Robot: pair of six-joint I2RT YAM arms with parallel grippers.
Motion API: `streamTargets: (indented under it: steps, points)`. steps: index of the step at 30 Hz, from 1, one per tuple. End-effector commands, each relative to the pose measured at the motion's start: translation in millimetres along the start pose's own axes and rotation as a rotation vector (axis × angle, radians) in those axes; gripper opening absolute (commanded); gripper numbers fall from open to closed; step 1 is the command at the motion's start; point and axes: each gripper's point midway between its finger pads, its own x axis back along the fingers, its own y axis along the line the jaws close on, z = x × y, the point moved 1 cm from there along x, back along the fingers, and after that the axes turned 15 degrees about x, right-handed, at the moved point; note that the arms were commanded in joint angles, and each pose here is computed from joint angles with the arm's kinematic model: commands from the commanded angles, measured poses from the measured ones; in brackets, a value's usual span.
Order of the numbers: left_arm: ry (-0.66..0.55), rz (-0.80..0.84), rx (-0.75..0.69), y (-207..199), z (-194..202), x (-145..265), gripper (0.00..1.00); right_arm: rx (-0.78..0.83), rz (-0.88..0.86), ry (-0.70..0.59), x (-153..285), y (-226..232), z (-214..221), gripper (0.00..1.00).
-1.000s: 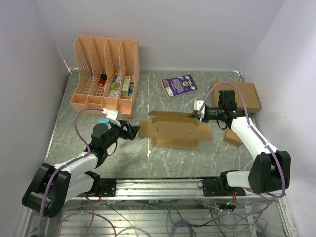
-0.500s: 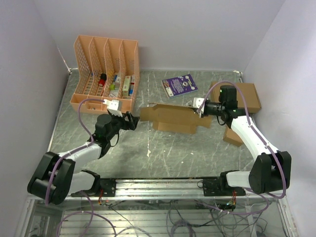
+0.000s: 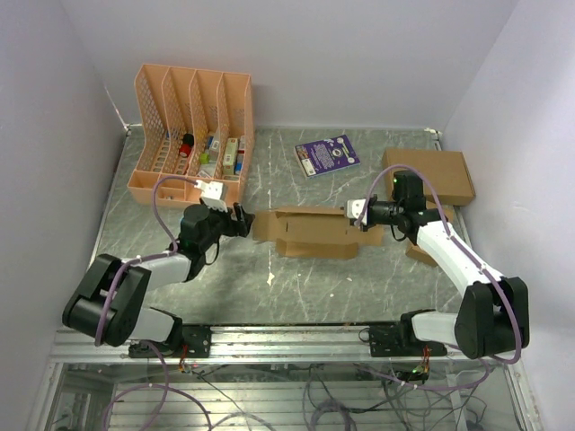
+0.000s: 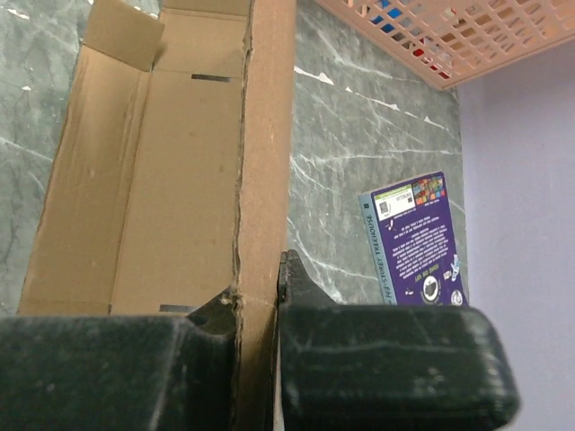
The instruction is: Fold the paper box
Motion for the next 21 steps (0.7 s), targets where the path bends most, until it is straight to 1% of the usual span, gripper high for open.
streamTargets:
  steps: [1,3,5,9,15,21]
  points:
    - [-0.017,0.044,-0.013,-9.2,-13.3,-13.5,0.85,0.013,0.004,-0.039,0.8,-2.0,-11.1,0.0]
    - [-0.004,0.048,-0.012,-11.3,-15.0,-18.9,0.85,0.01,0.007,-0.044,0.8,-1.8,-12.4,0.0]
    - [0.034,0.051,0.002,-13.5,-11.8,-23.3,0.84,0.01,0.012,-0.037,0.7,-2.2,-11.0,0.0]
    - [0.107,0.037,0.052,-13.1,1.3,-19.4,0.82,0.005,0.023,-0.016,1.2,-3.6,-6.8,0.0]
    - [0.215,0.017,0.141,-13.2,27.6,-13.5,0.77,-0.004,0.021,-0.043,-0.5,-3.6,-10.6,0.0]
    - [0.29,0.03,0.129,-14.8,46.3,-23.5,0.75,-0.016,0.022,-0.061,-0.1,-3.8,-14.8,0.0]
